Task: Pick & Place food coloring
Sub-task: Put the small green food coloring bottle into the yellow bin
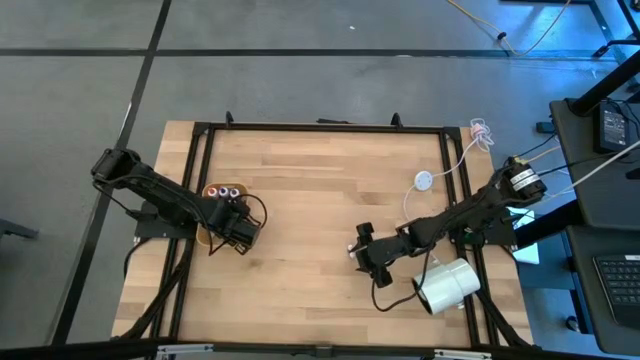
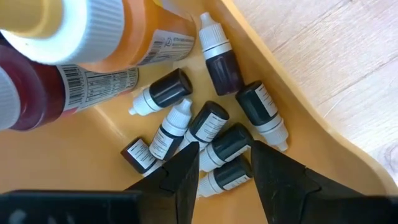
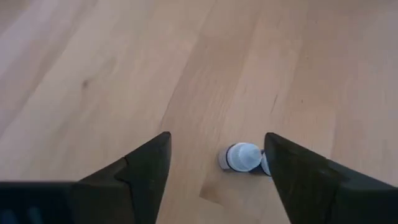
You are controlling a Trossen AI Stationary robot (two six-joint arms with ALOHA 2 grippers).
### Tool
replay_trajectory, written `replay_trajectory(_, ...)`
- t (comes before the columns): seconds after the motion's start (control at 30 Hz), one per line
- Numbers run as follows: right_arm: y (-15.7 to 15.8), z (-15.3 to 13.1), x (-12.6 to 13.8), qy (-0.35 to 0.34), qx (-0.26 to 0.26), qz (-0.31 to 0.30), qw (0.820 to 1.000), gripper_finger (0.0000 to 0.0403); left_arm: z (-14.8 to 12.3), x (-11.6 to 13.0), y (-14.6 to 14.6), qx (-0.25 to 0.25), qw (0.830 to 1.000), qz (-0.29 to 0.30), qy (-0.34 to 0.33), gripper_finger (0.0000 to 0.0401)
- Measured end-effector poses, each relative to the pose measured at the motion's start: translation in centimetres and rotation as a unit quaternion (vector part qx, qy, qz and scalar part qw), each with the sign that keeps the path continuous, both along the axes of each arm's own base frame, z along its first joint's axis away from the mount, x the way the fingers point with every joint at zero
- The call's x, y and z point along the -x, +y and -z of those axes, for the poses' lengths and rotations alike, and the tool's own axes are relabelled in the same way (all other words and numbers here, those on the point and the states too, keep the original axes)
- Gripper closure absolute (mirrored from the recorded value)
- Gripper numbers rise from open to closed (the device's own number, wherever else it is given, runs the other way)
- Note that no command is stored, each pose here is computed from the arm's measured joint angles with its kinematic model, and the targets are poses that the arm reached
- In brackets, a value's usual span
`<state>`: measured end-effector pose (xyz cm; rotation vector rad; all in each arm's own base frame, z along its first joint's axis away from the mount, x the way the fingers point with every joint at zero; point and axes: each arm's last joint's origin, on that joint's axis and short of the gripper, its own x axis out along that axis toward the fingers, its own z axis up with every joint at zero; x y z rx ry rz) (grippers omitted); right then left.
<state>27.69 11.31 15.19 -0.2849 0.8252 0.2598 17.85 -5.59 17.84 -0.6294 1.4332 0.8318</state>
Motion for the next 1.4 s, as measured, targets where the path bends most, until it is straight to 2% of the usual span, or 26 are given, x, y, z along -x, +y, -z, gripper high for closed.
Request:
replay_trajectory(0.23, -0.1, 0.7, -0.2, 0.002, 0.034, 0.010, 0.999, 0.0188, 0.0, 0.0, 0.0, 0.001, 1.000, 0.000, 0.000, 0.0260)
replay_trajectory(0.8, -1.3, 2.0, -1.0, 0.021, 0.022, 0.016, 0.999, 0.0256, 0.0, 0.0, 0.0, 0.004, 1.000, 0.000, 0.001, 0.0260)
replay_trajectory(1.07, -1.5, 1.9, -1.1, 0.019, 0.022, 0.018, 0.999, 0.0337, -0.2, 0.1, 0.0, 0.013, 1.000, 0.000, -0.003, 0.0260)
replay_trajectory(1.27, -1.4, 1.5, -1.2, 0.023, 0.026, 0.012, 0.999, 0.0341, -1.3, 0.6, 0.0, 0.036, 0.999, -0.003, -0.029, 0.0264)
replay_trajectory(1.4, -1.2, -1.0, -1.6, 0.009, -0.001, 0.002, 1.000, 0.0341, -2.4, 1.1, 0.0, 0.054, 0.995, 0.000, -0.078, 0.0263)
